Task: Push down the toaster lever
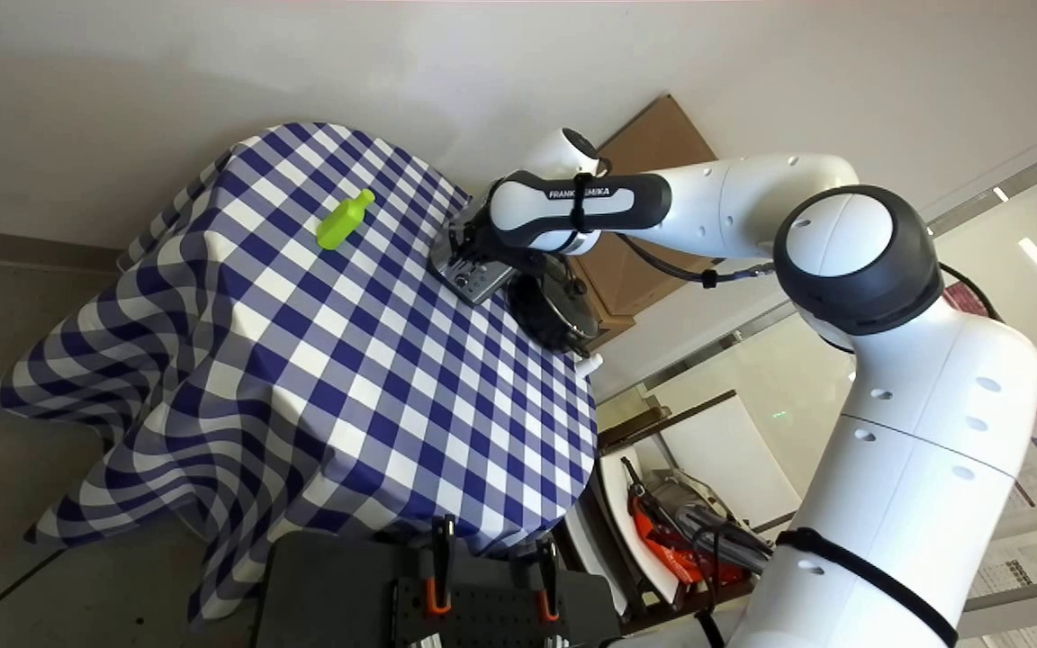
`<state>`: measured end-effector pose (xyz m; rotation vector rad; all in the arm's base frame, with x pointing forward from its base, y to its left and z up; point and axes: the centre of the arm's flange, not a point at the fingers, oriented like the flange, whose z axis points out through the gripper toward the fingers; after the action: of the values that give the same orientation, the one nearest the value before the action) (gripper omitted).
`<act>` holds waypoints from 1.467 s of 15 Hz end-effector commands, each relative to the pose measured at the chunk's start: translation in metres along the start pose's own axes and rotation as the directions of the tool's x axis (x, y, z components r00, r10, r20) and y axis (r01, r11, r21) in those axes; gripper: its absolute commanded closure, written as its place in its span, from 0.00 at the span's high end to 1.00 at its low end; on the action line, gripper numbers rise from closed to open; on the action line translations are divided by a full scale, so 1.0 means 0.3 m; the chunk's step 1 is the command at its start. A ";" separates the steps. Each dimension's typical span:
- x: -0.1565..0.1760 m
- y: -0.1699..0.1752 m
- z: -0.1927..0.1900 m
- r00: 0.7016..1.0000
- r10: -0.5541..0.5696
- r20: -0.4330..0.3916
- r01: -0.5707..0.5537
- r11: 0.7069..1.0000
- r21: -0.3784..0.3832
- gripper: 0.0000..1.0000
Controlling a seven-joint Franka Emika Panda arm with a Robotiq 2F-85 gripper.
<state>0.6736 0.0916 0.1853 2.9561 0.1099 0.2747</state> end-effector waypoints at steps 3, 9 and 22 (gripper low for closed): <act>0.032 0.043 0.068 1.000 0.020 0.014 -0.021 0.998 0.052 0.00; 0.030 0.053 0.068 0.998 0.049 0.031 -0.052 0.993 0.104 0.00; 0.047 0.095 0.186 0.989 0.111 0.101 -0.131 0.968 0.215 0.00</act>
<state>0.6891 0.0682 0.1596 3.1627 -0.0642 0.1686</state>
